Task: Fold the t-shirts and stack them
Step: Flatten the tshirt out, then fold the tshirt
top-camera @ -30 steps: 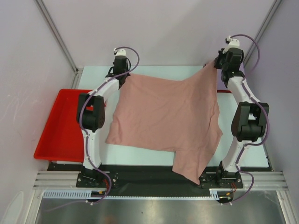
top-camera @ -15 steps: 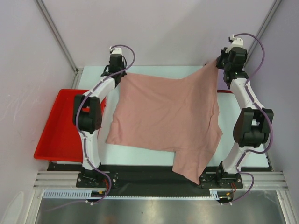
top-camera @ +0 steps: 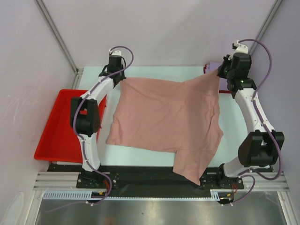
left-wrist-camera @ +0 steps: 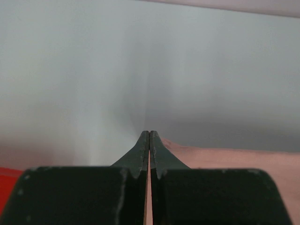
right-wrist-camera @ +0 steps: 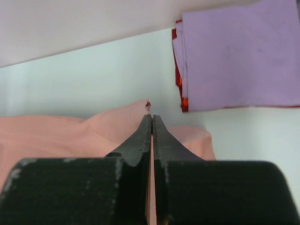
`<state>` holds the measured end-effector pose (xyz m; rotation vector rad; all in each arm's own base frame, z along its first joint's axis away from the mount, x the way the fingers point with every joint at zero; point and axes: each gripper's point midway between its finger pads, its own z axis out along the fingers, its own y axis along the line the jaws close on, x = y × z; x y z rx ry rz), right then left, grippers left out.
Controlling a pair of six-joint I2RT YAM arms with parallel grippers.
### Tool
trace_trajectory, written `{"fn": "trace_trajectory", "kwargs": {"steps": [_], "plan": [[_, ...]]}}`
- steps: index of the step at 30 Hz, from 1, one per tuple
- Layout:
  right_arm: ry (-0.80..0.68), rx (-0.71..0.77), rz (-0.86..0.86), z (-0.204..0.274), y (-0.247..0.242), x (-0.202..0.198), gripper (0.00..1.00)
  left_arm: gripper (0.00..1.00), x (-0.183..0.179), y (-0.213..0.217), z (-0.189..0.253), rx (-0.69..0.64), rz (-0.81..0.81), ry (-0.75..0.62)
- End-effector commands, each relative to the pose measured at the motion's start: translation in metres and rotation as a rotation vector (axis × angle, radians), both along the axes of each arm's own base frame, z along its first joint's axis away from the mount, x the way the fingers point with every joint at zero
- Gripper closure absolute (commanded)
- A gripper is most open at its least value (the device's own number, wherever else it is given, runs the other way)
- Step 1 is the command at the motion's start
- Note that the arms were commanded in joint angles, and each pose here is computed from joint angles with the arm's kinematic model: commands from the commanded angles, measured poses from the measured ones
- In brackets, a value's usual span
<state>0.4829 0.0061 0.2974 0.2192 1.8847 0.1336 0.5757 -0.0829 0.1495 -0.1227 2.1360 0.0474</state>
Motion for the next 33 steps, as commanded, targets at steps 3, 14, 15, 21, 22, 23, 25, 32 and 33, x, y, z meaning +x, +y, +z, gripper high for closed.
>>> {"fn": "trace_trajectory", "kwargs": {"steps": [3,14,15,21,22,23,25,32,33], "plan": [[0.060,0.046,-0.038,-0.006,-0.002,-0.045,1.00,1.00,-0.032,0.018,0.024,0.005,0.065,0.021],[0.315,0.039,-0.091,-0.071,-0.011,-0.104,1.00,1.00,-0.076,0.034,0.001,0.059,0.097,0.135],[0.330,0.040,-0.110,-0.073,-0.016,-0.108,1.00,1.00,-0.083,0.036,-0.003,0.060,0.098,0.144],[0.392,0.049,-0.130,-0.089,-0.023,-0.129,1.00,1.00,-0.101,0.035,-0.021,0.047,0.089,0.197],[0.394,0.051,-0.134,-0.088,-0.025,-0.132,1.00,1.00,-0.103,0.033,-0.023,0.043,0.081,0.203],[0.392,0.050,-0.139,-0.087,-0.026,-0.133,1.00,1.00,-0.105,0.033,-0.026,0.043,0.080,0.208],[0.384,0.057,-0.137,-0.084,-0.027,-0.135,1.00,1.00,-0.111,0.034,-0.034,0.048,0.079,0.226],[0.443,0.104,-0.125,-0.095,-0.018,-0.167,1.00,1.00,-0.124,0.037,-0.051,0.062,0.077,0.274],[0.454,0.115,-0.123,-0.099,-0.016,-0.171,1.00,1.00,-0.125,0.036,-0.053,0.061,0.073,0.282]]}}
